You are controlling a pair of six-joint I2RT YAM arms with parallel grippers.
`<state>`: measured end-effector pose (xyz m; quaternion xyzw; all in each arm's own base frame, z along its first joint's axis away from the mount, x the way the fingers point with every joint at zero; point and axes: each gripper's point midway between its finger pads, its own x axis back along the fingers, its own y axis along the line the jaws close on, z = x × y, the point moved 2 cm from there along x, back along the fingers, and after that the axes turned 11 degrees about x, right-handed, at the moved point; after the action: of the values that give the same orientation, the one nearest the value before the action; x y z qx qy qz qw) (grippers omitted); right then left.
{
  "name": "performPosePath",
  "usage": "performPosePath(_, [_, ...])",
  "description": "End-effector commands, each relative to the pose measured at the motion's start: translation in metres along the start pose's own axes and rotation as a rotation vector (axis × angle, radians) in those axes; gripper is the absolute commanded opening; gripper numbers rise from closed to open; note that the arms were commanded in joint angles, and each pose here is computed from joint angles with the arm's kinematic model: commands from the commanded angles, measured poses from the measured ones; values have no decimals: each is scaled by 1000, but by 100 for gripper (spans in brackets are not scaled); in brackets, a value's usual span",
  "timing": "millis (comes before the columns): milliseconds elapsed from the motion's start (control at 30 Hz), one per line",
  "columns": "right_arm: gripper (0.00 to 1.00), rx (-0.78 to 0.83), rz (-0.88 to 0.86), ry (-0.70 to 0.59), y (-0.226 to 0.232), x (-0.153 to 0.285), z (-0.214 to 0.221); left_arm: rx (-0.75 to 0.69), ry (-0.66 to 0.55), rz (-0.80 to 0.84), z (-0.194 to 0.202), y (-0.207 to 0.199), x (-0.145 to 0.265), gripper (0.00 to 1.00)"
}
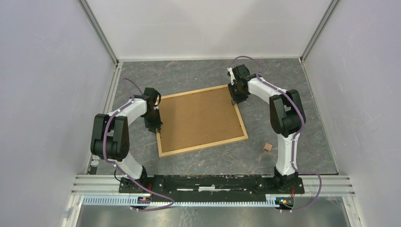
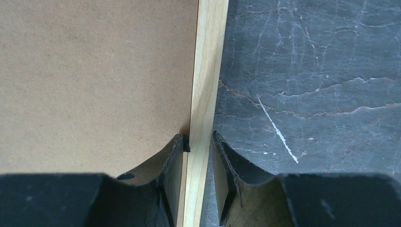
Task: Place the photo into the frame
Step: Install the photo frame at the center of the board.
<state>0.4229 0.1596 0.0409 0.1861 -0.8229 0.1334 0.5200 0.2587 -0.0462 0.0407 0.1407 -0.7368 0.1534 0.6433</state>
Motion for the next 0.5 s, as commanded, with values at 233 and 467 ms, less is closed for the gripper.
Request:
performPosePath(233, [54, 6, -38, -144, -8, 57, -26, -56, -68, -6, -10, 1, 9, 2])
performPosePath(467, [37, -9, -34, -79, -13, 36, -19, -59, -64, -4, -9, 0, 9, 2])
